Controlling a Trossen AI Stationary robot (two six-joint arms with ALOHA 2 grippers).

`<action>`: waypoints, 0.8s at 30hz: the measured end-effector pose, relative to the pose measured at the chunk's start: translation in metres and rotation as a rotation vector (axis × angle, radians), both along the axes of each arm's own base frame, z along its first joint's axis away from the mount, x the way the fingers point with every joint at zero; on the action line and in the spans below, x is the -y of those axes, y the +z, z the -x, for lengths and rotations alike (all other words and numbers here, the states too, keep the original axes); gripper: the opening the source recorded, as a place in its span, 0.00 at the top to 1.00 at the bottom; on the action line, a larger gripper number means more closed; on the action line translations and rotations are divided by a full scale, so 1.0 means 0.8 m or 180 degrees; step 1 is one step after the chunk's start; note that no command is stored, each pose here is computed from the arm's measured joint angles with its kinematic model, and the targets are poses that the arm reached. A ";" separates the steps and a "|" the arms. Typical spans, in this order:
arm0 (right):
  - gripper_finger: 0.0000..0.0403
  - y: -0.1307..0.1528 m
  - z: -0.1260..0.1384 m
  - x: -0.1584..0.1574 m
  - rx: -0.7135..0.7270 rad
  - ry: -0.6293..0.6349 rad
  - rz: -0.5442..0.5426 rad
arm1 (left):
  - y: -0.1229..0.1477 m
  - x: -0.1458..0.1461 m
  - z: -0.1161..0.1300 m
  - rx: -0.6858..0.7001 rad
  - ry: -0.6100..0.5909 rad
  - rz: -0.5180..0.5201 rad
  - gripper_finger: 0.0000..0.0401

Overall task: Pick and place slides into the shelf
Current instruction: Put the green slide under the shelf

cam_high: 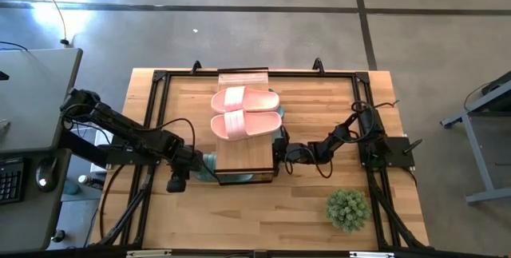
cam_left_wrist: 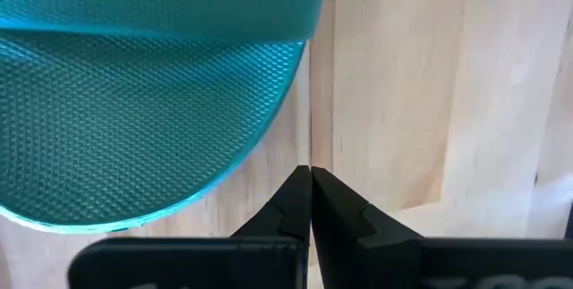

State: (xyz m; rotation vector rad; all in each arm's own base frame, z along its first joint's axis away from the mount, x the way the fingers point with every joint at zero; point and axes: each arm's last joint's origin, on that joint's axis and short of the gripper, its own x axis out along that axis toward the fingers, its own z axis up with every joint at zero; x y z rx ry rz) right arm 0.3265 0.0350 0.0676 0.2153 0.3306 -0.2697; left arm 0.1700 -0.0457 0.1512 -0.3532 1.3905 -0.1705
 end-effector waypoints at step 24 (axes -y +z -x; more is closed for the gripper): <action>1.00 0.000 0.000 -0.001 0.0002 0.0091 -0.0126 | 0.009 -0.022 0.034 -0.0436 0.1240 -0.1179 1.00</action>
